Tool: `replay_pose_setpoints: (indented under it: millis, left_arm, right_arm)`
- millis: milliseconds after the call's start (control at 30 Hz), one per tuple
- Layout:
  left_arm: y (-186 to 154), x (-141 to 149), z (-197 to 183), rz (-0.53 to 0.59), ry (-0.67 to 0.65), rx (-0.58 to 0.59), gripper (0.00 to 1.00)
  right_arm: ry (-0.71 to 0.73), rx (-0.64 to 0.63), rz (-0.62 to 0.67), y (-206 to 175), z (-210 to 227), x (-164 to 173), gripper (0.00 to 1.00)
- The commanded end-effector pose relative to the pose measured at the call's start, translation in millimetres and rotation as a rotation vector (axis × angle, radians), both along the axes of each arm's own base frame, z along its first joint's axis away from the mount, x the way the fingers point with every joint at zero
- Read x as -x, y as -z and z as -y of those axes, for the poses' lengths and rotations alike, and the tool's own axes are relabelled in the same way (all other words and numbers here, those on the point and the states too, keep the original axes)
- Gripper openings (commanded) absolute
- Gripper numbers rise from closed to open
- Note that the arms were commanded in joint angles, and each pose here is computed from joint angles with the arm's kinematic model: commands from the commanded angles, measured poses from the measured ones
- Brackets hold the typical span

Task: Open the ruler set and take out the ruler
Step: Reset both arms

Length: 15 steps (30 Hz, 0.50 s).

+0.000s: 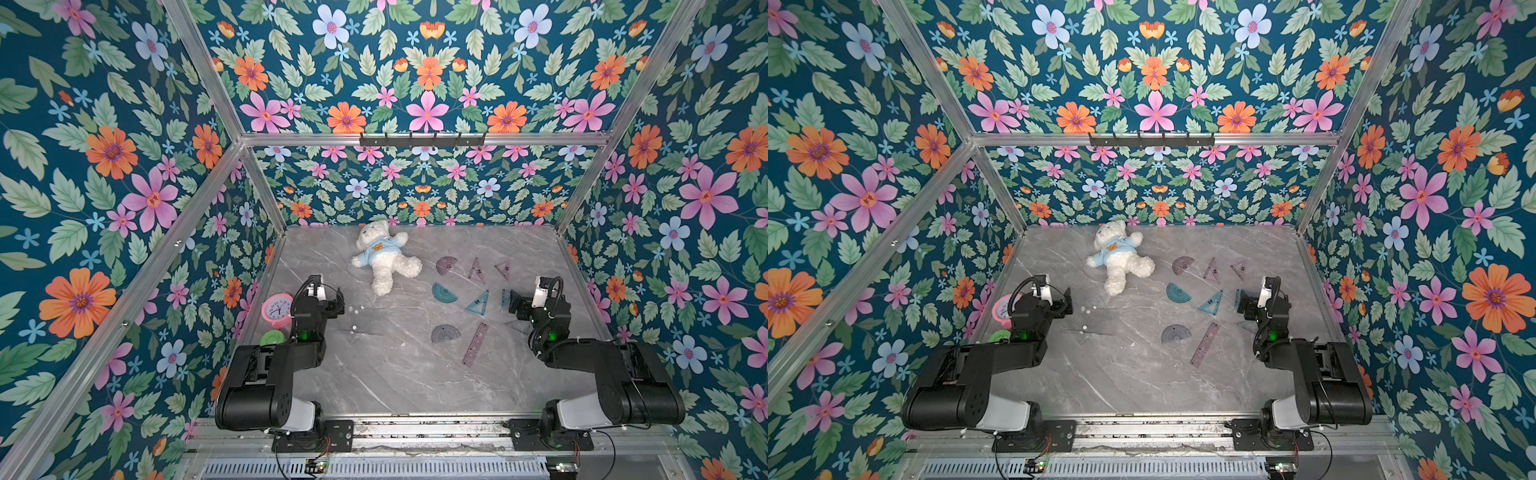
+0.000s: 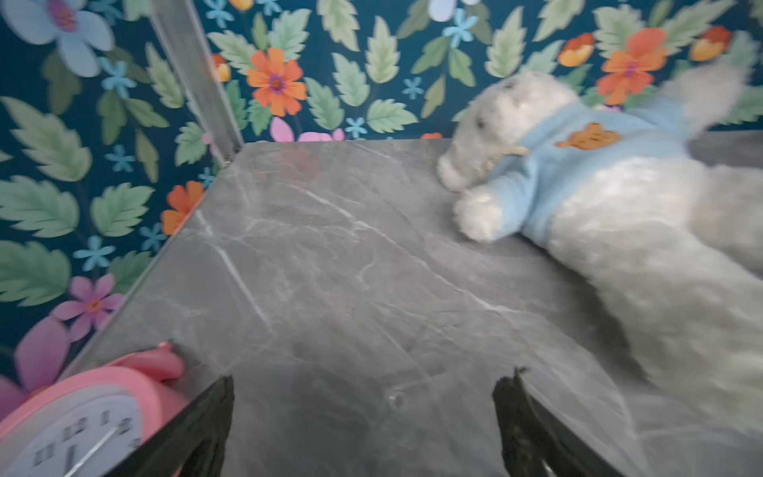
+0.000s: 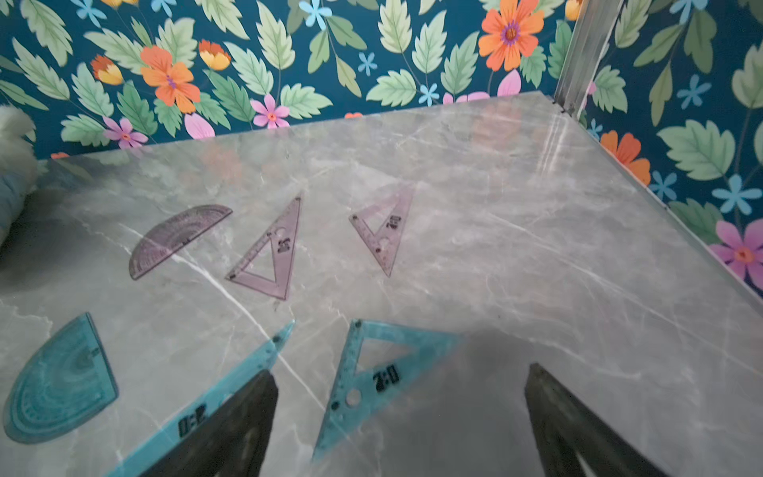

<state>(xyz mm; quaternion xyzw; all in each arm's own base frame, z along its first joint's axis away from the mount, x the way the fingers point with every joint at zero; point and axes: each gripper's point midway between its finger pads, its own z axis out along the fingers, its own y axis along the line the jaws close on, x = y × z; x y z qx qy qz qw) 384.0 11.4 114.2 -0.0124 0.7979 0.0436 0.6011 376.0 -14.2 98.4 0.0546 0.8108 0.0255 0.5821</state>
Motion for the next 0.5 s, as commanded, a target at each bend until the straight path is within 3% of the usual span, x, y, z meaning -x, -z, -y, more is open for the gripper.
replay_pose_setpoints:
  millis: [0, 167, 467]
  left_arm:
    - [-13.0, -1.4, 5.3, 0.092, 0.032, 0.027, 0.99]
    - [8.6, -7.5, -1.6, 0.065, -0.001, 0.039, 0.99]
    - [7.8, -8.1, -1.9, 0.072, -0.003, 0.041, 0.99]
  right_arm:
    - [-0.018, -0.008, -0.004, 0.3, -2.5, -1.0, 0.96]
    - [-0.018, -0.009, -0.001, 0.0, -2.3, -1.3, 0.96]
    - [-0.019, -0.01, -0.004, 0.4, -2.4, -1.3, 0.99]
